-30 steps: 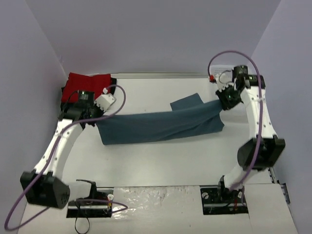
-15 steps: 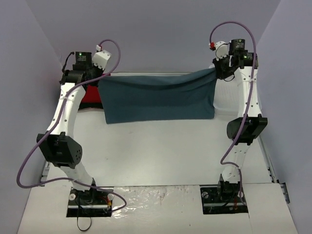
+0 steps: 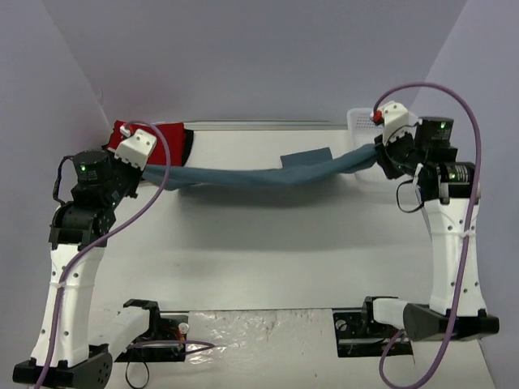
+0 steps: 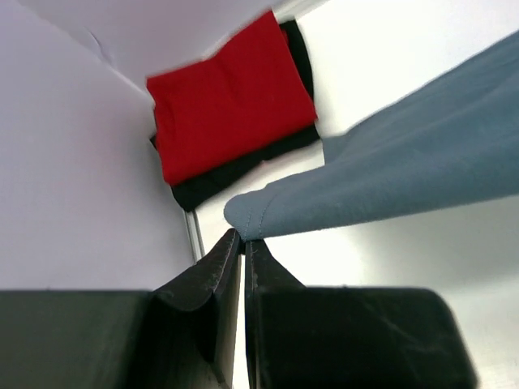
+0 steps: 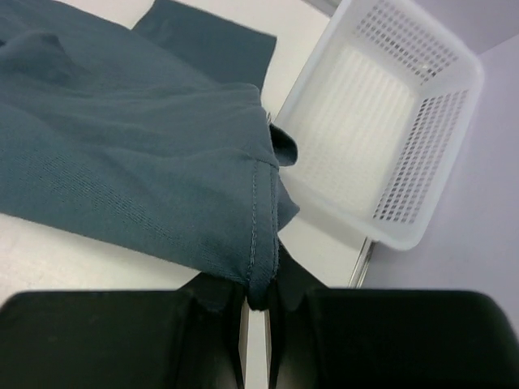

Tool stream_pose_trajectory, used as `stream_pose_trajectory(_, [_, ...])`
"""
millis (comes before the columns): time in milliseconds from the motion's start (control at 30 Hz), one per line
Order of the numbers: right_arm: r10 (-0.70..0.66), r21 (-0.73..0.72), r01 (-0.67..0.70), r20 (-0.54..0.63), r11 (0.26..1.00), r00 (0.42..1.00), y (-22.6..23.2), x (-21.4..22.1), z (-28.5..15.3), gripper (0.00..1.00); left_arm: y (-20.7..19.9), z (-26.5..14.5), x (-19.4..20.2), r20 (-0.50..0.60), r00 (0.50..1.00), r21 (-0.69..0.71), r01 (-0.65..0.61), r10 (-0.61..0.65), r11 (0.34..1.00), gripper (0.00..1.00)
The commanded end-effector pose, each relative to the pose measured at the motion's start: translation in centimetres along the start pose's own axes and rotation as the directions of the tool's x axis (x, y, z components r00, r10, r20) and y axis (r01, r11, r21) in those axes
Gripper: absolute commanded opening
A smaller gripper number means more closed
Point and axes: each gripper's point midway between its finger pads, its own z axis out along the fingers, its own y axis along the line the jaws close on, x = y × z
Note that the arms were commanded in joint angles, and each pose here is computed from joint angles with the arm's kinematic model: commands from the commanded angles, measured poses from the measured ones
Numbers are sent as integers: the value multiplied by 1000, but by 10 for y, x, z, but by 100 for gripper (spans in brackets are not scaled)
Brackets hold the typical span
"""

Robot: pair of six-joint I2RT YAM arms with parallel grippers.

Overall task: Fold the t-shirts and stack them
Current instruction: Fold the flattened tshirt in 1/3 of the way

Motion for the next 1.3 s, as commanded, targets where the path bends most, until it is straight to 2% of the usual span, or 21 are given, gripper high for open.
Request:
stream_pose_trajectory(0, [-3,21,3,-12,1000,1000,12,25,-18,0,-1,-10,27,-58,998,-26,-1,-1,1000,2])
stream_pose_trajectory(33, [7,36,-6,-26,999,1000,14,35,-22,0,0,-21,24,-33,999,-37,10,-11,999,2])
stream_pose_trajectory(67, [1,67,-3,18,998,1000,15,31,-41,0,0,-28,22,-24,999,-42,27,-28,999,2])
stream_pose_trajectory(233, [28,124,-43,124,991,992,16,14,-78,0,-6,-46,4,34,997,1,71,-71,997,2])
stream_pose_trajectory(400, [35,148,-54,132,988,991,6,4,-73,0,-1,-43,-7,58,994,-8,88,-87,996,3])
stream_pose_trajectory(500, [49,155,-64,98,986,994,-4,4,-48,0,1,-24,-4,24,996,-6,81,-81,997,2])
stream_pose_trajectory(800, [80,115,-75,-44,991,996,-36,10,72,0,-4,83,25,-148,988,54,60,-51,997,2])
stream_pose_trajectory(867, [85,113,-80,-45,990,995,-42,3,87,0,9,97,16,-137,989,30,63,-58,998,2])
stream_pose_trajectory(900, [86,114,-82,-35,990,996,-49,-7,97,0,8,113,21,-165,984,41,68,-60,997,3])
stream_pose_trajectory(967, [99,124,-97,-14,988,995,-58,-20,103,0,22,120,-1,-126,990,20,71,-68,997,2])
stream_pose_trajectory(1033, [103,144,-108,41,984,994,-69,-45,99,0,29,125,-17,-87,993,11,85,-83,996,2])
stream_pose_trajectory(1100, [102,154,-116,96,981,990,-72,-65,82,0,44,106,-54,8,996,-20,92,-91,996,2])
stream_pose_trajectory(1200, [73,194,-115,211,974,975,-75,-97,30,0,57,62,-96,138,986,-42,104,-97,994,2])
stream_pose_trajectory(1267, [51,202,-111,281,973,958,-67,-108,-10,0,58,38,-102,171,982,-50,93,-83,994,2])
